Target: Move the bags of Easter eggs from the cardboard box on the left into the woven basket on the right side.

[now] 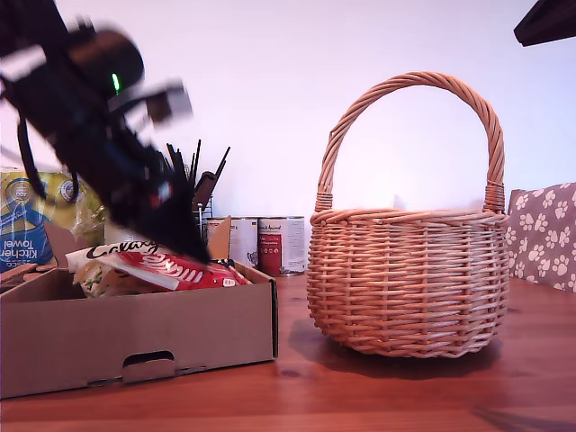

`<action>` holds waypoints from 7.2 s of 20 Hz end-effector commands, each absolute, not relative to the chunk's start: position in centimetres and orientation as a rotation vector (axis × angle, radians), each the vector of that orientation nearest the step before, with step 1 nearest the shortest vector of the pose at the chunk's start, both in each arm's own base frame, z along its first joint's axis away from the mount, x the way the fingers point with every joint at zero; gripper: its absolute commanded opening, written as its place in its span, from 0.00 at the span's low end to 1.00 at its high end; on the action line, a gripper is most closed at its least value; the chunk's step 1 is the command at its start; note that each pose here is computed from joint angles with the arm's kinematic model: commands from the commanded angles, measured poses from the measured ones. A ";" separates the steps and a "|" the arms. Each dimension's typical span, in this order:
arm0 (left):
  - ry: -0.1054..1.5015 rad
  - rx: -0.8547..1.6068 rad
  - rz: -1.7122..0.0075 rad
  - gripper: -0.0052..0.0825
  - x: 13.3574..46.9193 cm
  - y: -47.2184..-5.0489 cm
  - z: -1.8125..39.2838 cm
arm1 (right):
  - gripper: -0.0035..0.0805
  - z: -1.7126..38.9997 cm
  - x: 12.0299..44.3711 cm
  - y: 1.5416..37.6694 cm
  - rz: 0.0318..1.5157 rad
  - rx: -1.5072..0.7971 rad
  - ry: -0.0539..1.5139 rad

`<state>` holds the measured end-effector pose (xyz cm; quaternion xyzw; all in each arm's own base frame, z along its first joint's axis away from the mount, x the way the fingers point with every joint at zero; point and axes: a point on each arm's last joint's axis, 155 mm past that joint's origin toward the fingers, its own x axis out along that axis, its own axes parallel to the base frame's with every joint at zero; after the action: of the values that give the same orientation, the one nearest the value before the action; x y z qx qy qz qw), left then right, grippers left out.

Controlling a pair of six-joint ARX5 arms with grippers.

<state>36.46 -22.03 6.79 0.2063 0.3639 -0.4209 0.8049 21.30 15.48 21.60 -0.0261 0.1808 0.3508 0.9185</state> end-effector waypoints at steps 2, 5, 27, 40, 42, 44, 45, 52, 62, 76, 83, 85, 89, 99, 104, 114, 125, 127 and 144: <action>0.854 0.450 -0.876 0.81 36.3 -21.2 4.5 | 0.03 22.2 21.2 15.7 0.734 -0.059 0.351; 0.896 0.454 -0.875 0.80 35.8 -20.9 3.5 | 0.03 22.2 21.2 15.7 0.734 -0.059 0.350; 0.831 0.464 -0.870 0.03 36.1 -21.0 11.0 | 0.03 22.3 21.2 15.7 0.733 -0.059 0.345; 0.486 0.231 -1.217 0.03 30.4 -32.1 21.8 | 0.03 22.3 21.3 15.6 0.730 -0.060 0.346; 0.426 0.211 -1.262 0.03 29.8 -34.7 22.6 | 0.03 22.3 21.3 15.6 0.729 -0.060 0.346; 0.389 0.175 -1.286 0.03 29.8 -36.9 22.8 | 0.03 22.3 21.3 15.6 0.729 -0.060 0.346; 0.371 0.161 -1.291 0.03 30.0 -37.8 22.7 | 0.03 22.3 21.3 15.6 0.729 -0.060 0.346; 0.284 0.059 -1.184 0.03 34.2 -41.5 20.8 | 0.03 22.5 21.5 15.6 0.721 -0.060 0.334; 0.354 0.020 -1.202 0.03 33.6 -41.9 19.7 | 0.03 22.5 21.5 15.6 0.722 -0.060 0.333; 0.593 0.248 -0.978 0.03 31.2 -27.8 16.8 | 0.03 22.4 21.4 15.6 0.728 -0.066 0.336; 0.594 0.193 -0.775 0.03 31.2 -18.7 16.1 | 0.03 22.2 20.3 16.5 0.798 -0.053 0.356; 0.602 0.187 -0.761 0.04 31.5 -18.2 15.9 | 0.03 22.2 20.3 16.5 0.798 -0.053 0.356; 0.658 0.270 -0.722 0.94 32.4 -17.8 13.2 | 0.03 22.2 20.3 16.5 0.798 -0.053 0.356; 0.826 0.335 -0.615 0.91 35.1 -16.9 4.9 | 0.03 22.2 20.4 16.5 0.798 -0.054 0.355; 0.935 0.321 -0.596 0.91 34.4 -16.7 1.3 | 0.03 22.3 20.4 16.5 0.798 -0.054 0.348; 1.062 0.293 -0.603 0.36 32.5 -16.4 0.0 | 0.03 21.8 20.9 16.7 0.795 -0.054 0.370; 1.046 0.213 -0.678 0.24 33.3 -18.6 5.9 | 0.03 21.0 21.1 16.8 0.793 -0.056 0.403; 0.993 0.197 -0.703 0.24 33.3 -19.2 8.0 | 0.03 21.0 21.1 16.8 0.793 -0.056 0.403; 0.536 -0.062 -0.960 0.24 33.0 -29.1 21.6 | 0.03 21.3 21.2 16.8 0.793 -0.055 0.389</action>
<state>33.01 -28.49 21.40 -0.0135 0.2558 -0.4510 0.8550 21.17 16.69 20.87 -0.0265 0.1953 0.3819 0.9030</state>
